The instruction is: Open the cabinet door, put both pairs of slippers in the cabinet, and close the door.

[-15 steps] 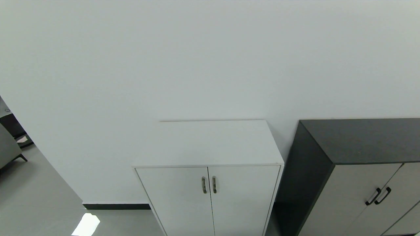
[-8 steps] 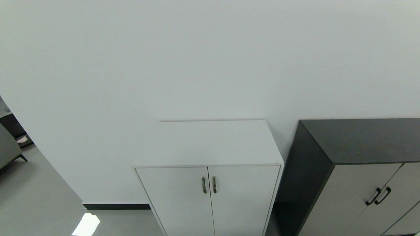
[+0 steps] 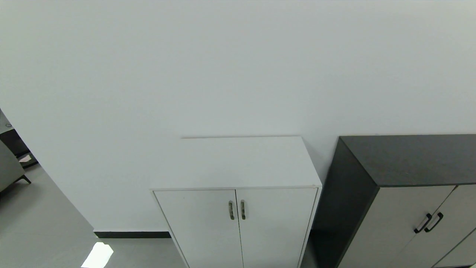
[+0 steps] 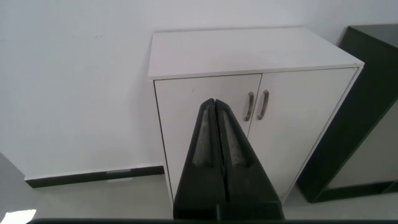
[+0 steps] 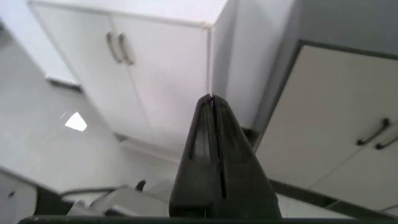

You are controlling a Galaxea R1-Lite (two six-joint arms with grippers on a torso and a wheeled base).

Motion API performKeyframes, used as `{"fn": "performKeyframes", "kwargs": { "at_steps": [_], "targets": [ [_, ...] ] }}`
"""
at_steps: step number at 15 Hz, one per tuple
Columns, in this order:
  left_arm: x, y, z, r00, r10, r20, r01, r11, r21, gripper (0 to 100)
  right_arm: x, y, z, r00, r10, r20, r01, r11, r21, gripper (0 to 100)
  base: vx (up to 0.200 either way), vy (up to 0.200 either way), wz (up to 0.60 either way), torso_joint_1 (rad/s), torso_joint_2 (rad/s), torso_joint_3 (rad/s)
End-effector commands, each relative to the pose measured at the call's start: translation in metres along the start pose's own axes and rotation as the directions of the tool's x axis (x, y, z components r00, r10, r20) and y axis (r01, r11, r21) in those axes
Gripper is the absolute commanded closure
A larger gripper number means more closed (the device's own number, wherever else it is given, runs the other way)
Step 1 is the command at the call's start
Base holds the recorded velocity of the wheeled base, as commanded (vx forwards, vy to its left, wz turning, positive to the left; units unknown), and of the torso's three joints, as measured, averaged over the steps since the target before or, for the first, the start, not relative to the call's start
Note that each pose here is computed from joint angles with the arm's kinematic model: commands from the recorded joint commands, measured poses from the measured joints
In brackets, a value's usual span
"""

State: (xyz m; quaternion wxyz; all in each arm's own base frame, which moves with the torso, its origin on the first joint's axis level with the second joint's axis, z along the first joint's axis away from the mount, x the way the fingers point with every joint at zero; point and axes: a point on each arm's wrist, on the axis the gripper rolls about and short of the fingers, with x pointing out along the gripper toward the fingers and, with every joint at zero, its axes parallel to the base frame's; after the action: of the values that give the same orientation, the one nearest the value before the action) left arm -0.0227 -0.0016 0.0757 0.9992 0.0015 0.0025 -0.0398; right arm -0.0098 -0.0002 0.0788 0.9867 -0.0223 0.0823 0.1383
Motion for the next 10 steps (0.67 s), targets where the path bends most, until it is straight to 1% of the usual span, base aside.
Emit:
{"fn": "performKeyframes", "kwargs": {
  "at_steps": [1,2,4,5,6,10],
  "targets": [
    [0.0001,0.0000,0.0000,1.000,0.000,-0.001,0.000,1.000,0.000,100,-0.0051,0.0012,-0.0022,0.996,-0.055,0.069,0.054,0.998,0.017,100,0.000,0.000,0.00,0.000,0.00,0.000],
    [0.0001,0.0001,0.0000,1.000,0.003,-0.001,-0.003,1.000,0.000,100,-0.0051,0.0008,-0.0023,0.995,-0.073,0.068,0.071,0.997,0.039,100,0.000,0.000,0.00,0.000,0.00,0.000],
    [0.0001,0.0001,0.0000,1.000,0.004,-0.001,-0.004,1.000,0.000,100,-0.0053,0.0005,-0.0019,0.994,-0.084,0.069,0.082,0.996,0.038,100,0.000,0.000,0.00,0.000,0.00,0.000],
    [0.0001,0.0001,0.0000,1.000,0.004,-0.001,-0.004,1.000,-0.002,100,-0.0054,-0.0007,-0.0019,0.988,-0.136,0.067,0.133,0.990,0.043,100,0.000,0.000,0.00,0.000,0.00,0.000],
    [0.0001,0.0001,0.0000,1.000,0.004,-0.001,-0.004,1.000,0.000,100,-0.0054,-0.0011,-0.0021,0.985,-0.157,0.064,0.154,0.987,0.048,100,0.000,0.000,0.00,0.000,0.00,0.000],
    [0.0001,0.0001,0.0000,1.000,0.004,-0.001,-0.004,1.000,-0.002,100,-0.0056,-0.0010,-0.0017,0.982,-0.177,0.065,0.174,0.984,0.046,100,0.000,0.000,0.00,0.000,0.00,0.000]
  ]
}}
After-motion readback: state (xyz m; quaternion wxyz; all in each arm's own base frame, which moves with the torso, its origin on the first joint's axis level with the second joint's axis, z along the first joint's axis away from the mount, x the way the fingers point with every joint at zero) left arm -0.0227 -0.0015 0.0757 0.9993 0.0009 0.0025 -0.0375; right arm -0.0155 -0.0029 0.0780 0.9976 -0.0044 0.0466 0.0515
